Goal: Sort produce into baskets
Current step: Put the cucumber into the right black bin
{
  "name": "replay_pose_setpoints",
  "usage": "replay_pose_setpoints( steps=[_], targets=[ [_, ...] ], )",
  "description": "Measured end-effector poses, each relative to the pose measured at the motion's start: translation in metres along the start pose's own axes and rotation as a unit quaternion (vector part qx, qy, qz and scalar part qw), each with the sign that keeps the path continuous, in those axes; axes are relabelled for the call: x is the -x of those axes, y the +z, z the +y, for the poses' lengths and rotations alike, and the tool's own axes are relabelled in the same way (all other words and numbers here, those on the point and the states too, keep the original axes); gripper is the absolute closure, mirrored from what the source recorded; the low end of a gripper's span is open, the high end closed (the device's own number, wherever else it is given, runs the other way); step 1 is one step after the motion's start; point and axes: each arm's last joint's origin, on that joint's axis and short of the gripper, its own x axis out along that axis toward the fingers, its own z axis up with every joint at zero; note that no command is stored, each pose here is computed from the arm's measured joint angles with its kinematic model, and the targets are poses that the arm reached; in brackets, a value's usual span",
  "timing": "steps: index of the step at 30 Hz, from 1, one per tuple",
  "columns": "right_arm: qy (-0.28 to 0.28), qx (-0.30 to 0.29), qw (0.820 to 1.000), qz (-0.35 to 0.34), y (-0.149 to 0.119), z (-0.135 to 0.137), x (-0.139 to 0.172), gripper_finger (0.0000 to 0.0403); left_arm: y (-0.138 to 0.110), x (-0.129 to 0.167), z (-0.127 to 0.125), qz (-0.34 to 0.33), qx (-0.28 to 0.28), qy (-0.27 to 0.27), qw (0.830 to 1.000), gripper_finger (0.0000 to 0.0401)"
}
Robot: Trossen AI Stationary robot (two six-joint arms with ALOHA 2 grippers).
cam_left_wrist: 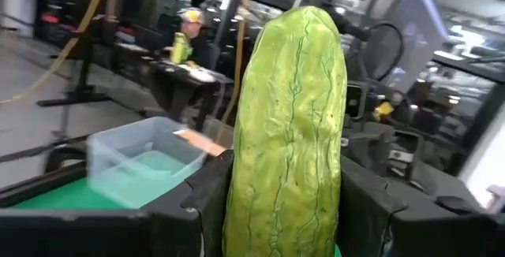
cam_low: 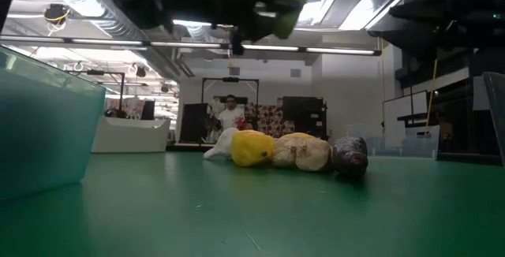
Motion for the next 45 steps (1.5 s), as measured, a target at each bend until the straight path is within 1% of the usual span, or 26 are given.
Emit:
replay_pose_setpoints(
  steps=[2,6,14,18,24,30,33,38,42,45],
  targets=[
    [-0.001,0.003,1.000,0.007,0.003,0.002,-0.005,0.0123,-0.001,-0.008,-0.004,-0.001,-0.001,-0.013,1.000,0.0230],
    [-0.003,0.031,0.999,0.027,0.015,0.010,-0.022,0.0123,0.000,-0.017,-0.009,-0.001,0.000,-0.033,0.999,0.0230],
    [0.005,0.089,0.995,0.047,0.042,0.028,-0.059,0.0123,0.000,-0.018,-0.018,0.008,-0.012,-0.047,0.999,0.0230],
    [0.023,0.095,0.994,0.054,0.052,0.037,-0.077,0.0123,-0.001,-0.017,-0.022,0.013,-0.021,-0.052,0.998,0.0230],
    [0.059,0.108,0.989,0.087,0.052,0.049,-0.105,0.0123,-0.002,-0.016,-0.024,0.014,-0.030,-0.054,0.998,0.0230],
    [0.066,0.119,0.986,0.099,0.051,0.057,-0.129,0.0123,-0.004,-0.015,-0.025,0.021,-0.039,-0.054,0.998,0.0230],
    [0.071,0.138,0.983,0.101,0.054,0.060,-0.136,0.0123,-0.004,-0.015,-0.026,0.020,-0.046,-0.055,0.997,0.0230],
    [0.073,0.170,0.977,0.106,0.055,0.061,-0.138,0.0123,-0.004,-0.015,-0.026,0.020,-0.055,-0.056,0.997,0.0230],
    [0.058,0.195,0.973,0.111,0.054,0.060,-0.138,0.0123,-0.005,-0.015,-0.026,0.025,-0.057,-0.055,0.997,0.0230],
    [0.039,0.202,0.971,0.119,0.053,0.058,-0.138,0.0123,-0.008,-0.014,-0.026,0.036,-0.060,-0.055,0.996,0.0230]
  ],
)
